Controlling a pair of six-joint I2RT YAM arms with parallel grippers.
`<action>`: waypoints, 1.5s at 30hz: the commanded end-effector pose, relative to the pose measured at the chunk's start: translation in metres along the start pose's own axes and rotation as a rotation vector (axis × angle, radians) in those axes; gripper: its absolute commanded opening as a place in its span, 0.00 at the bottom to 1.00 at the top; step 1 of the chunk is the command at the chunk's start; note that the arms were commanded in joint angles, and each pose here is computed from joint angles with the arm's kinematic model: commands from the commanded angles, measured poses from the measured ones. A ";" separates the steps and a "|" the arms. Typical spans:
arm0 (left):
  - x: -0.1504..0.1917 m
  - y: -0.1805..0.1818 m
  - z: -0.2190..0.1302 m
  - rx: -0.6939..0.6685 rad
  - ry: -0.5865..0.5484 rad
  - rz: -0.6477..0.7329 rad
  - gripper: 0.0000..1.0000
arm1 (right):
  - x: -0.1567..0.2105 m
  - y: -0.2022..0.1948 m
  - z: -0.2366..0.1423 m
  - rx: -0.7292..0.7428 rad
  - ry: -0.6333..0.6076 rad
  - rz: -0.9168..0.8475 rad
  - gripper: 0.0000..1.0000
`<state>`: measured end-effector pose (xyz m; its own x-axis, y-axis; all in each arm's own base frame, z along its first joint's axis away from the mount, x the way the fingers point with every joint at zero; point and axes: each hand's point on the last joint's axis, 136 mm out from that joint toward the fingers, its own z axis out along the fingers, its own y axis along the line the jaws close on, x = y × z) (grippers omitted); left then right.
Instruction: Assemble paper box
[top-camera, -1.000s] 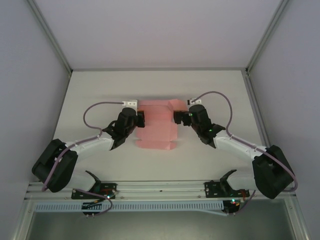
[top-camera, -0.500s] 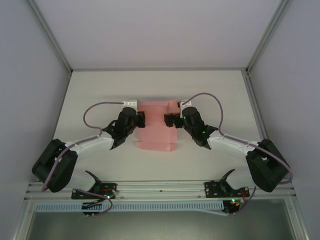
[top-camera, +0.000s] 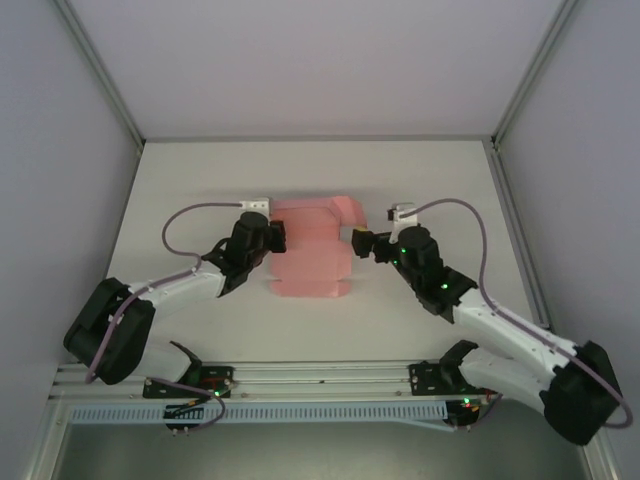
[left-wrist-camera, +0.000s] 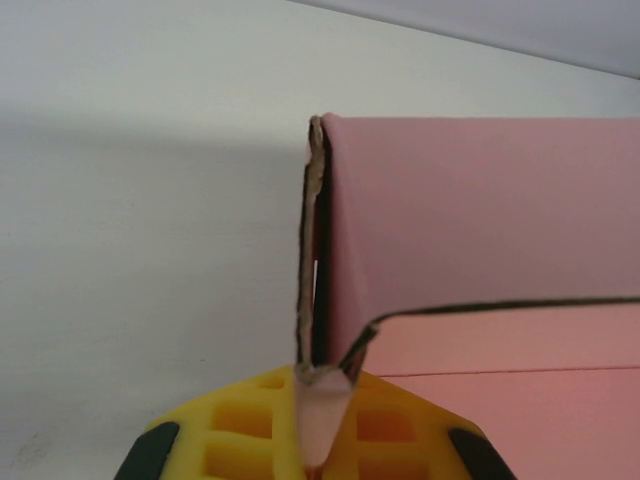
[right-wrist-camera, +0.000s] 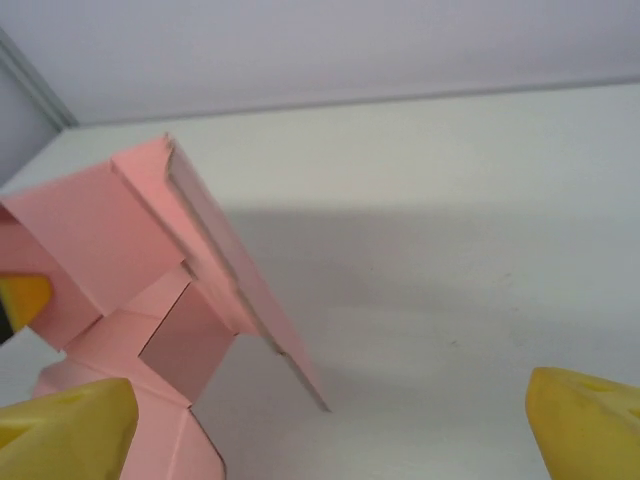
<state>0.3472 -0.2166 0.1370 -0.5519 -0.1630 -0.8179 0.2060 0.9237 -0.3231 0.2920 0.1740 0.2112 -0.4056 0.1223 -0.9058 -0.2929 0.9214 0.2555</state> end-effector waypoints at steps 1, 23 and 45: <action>-0.009 -0.001 -0.002 0.008 -0.014 0.005 0.00 | -0.010 -0.024 -0.021 0.050 -0.038 0.060 1.00; -0.009 -0.018 -0.013 0.120 -0.026 0.043 0.00 | -0.007 0.002 0.052 -0.366 0.252 0.172 0.88; -0.004 -0.021 -0.005 0.127 0.009 0.043 0.00 | 0.024 0.073 0.047 -0.549 0.316 -0.098 0.62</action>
<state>0.3383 -0.2285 0.1452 -0.5522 -0.1177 -0.8253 0.3094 0.8904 -0.3340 0.2932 0.2589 0.1807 -0.6195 -0.1235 -0.7752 -0.6820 0.5737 0.4536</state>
